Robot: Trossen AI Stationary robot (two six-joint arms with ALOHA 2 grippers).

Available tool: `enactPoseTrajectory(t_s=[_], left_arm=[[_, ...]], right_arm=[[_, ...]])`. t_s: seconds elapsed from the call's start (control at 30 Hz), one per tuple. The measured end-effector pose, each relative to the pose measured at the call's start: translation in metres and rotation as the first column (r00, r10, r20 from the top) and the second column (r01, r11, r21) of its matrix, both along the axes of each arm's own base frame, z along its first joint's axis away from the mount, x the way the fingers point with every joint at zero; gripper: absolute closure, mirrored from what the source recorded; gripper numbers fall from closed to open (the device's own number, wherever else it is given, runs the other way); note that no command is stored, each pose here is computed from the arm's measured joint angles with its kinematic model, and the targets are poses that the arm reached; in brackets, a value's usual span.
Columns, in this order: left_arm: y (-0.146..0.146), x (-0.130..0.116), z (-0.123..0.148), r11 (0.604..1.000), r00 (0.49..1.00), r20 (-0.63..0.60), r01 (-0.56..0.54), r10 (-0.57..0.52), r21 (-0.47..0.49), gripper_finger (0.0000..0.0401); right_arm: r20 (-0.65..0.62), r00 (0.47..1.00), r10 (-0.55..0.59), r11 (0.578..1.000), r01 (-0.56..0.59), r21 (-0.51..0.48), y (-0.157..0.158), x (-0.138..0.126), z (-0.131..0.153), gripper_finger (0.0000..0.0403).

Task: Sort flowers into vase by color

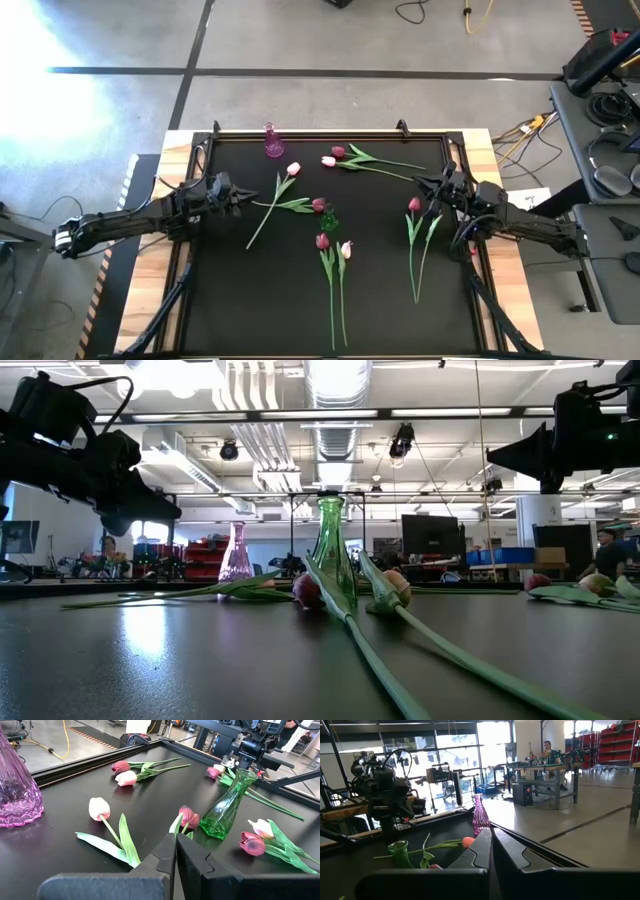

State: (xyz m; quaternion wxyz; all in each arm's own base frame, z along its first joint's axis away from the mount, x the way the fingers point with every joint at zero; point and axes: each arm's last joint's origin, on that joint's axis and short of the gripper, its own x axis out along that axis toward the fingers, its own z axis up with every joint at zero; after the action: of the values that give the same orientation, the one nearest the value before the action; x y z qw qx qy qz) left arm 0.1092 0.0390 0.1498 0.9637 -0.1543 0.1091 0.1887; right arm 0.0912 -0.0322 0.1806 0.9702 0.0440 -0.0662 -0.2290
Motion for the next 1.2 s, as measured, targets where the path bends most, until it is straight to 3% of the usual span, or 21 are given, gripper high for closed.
enactPoseTrajectory(t_s=[0.27,0.37,0.57,0.7,1.0,1.2], left_arm=[[0.0,0.0,0.0,1.0,1.0,0.0,0.0,0.0,0.0,0.0401],[0.0,0.0,0.0,1.0,1.0,0.0,0.0,0.0,0.0,0.0401],[0.0,0.0,0.0,1.0,1.0,0.0,0.0,0.0,0.0,0.0401],[0.0,0.0,0.0,1.0,1.0,0.0,0.0,0.0,0.0,0.0401],[0.0,0.0,0.0,1.0,1.0,0.0,0.0,0.0,0.0,0.0401],[0.0,0.0,0.0,1.0,1.0,-0.003,0.0,0.0,-0.001,0.0401]], right_arm=[[0.002,1.0,-0.003,1.0,0.003,-0.002,0.0,0.0,0.0,0.0394],[0.01,0.997,-0.071,0.997,0.071,-0.004,-0.002,-0.001,0.001,0.0394],[0.084,0.994,-0.07,0.994,0.062,0.093,-0.002,-0.001,0.003,0.0394],[0.108,0.983,-0.147,0.984,0.135,0.116,-0.004,-0.003,0.005,0.0394],[0.378,0.918,-0.123,0.978,0.047,0.203,-0.003,-0.007,0.024,0.0394],[0.35,0.928,-0.131,0.958,0.027,0.286,-0.004,-0.003,0.018,0.0394]])
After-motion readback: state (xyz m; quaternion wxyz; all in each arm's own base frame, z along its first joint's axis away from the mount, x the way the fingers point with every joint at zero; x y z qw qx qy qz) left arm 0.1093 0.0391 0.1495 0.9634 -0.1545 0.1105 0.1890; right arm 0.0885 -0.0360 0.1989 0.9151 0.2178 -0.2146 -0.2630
